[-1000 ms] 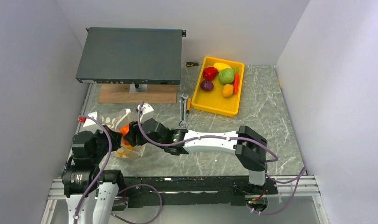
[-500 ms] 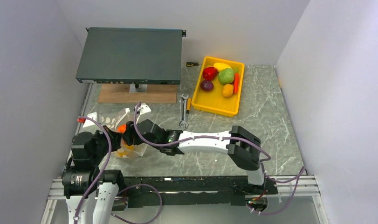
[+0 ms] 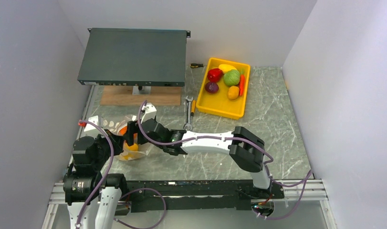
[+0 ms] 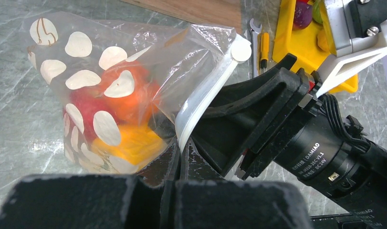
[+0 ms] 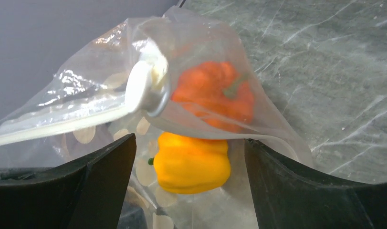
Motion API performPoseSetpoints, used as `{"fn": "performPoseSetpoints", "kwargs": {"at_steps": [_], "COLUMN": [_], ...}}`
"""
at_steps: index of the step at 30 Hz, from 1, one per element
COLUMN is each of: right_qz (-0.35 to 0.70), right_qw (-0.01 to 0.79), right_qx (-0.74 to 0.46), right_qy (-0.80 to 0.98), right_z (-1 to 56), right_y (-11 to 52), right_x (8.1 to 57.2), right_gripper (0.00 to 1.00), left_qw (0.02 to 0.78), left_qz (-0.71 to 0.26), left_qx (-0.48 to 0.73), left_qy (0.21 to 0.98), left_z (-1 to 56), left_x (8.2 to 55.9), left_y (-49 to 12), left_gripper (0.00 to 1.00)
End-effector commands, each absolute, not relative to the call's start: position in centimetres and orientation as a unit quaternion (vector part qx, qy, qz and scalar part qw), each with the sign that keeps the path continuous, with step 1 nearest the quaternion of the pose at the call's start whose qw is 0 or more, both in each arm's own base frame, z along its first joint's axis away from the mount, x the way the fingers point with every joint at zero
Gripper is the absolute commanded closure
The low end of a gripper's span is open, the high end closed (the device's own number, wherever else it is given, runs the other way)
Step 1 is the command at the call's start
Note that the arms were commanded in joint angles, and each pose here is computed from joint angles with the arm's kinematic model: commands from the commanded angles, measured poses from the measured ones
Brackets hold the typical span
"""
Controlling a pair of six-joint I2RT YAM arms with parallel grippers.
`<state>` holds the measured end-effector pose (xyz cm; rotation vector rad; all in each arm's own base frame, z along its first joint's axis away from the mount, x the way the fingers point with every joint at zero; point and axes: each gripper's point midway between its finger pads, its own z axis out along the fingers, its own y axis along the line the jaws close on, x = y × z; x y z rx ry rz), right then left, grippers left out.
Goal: Place the food in the zip-top bag and seal the zipper
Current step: Place the fake vegetable in the zipper food storage bag, then pick up the fake vegetable from the bin.
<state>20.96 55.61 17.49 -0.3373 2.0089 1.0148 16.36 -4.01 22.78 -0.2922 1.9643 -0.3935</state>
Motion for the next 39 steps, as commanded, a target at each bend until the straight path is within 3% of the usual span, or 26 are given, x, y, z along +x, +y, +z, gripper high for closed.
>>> {"fn": "performPoseSetpoints", "kwargs": {"at_steps": [1,13,21,32,39], "right_qz": [0.433,0.425,0.41,0.275,0.168], "right_qw": [0.434,0.425,0.447,0.483,0.505], "right_qx": [-0.131,-0.192,-0.217,-0.064,0.019], "right_qy": [0.779,0.776,0.765,0.829,0.847], "right_z": [21.7,23.9,24.4,17.8,17.1], "right_y": [54.8,49.6,42.2,27.5,20.0], "right_x": [20.5,17.6,15.8,22.9,28.7], "right_gripper": [0.16,0.2,0.24,0.15,0.06], "left_qw": [0.544,0.537,0.535,0.532,0.536], "left_qz": [-0.166,-0.167,-0.168,-0.174,-0.176], "left_qx": [-0.122,-0.122,-0.119,-0.11,-0.108], "left_qy": [0.814,0.818,0.819,0.822,0.819], "left_z": [23.5,23.3,23.2,23.2,23.3], "left_x": [16.8,17.0,17.1,17.1,17.0], "left_y": [-3.9,-4.0,-4.1,-4.4,-4.5], "left_gripper": [1.0,1.0,1.0,1.0,1.0]}}
